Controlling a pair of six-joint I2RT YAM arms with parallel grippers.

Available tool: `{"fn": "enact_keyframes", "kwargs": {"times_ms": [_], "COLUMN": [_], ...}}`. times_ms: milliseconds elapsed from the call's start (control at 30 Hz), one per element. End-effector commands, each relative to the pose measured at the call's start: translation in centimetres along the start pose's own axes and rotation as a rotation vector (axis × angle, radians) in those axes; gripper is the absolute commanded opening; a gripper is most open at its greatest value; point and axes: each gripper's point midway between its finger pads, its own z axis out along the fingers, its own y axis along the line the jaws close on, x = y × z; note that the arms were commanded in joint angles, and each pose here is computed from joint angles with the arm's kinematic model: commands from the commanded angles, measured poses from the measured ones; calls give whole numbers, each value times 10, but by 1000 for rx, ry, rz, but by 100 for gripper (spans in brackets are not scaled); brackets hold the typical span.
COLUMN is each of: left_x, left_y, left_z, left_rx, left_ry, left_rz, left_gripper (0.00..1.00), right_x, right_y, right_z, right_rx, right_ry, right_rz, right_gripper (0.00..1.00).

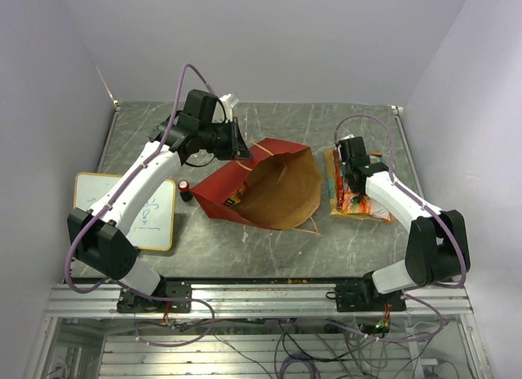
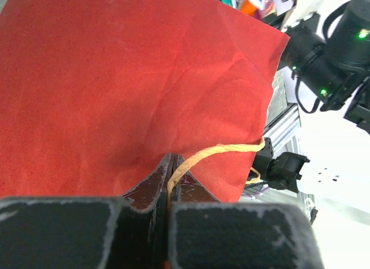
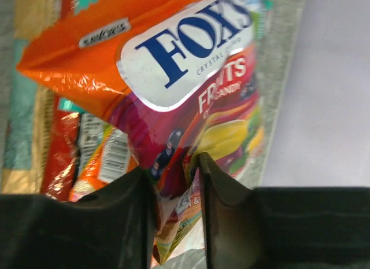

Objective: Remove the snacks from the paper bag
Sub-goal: Place the snack at the center of the board.

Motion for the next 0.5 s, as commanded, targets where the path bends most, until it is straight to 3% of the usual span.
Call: {"fn": "enact_keyframes", "kwargs": {"times_ms": [0,67,233,467], "left_x": [-4,-3,0,15], "left_y": [-13,-13,-14,-12], "left_z": [-7,-5,-5,-15], "left_rx": [62,72,88,102], "left_ry": [-13,-9,-12,-11], "left_rz": [24,27,45,93], "left_gripper": [7,7,7,7], "right_x": [8,7,-7,-62], "right_y": [37,45,51,21], "right_z": [1,0,-10,-70], "right_rx": [-153,-202,-269,-325], "right_ry": [-14,-38,-98,-361], "right_rz": [51,66,88,51], "right_gripper": [38,49,57,70]}}
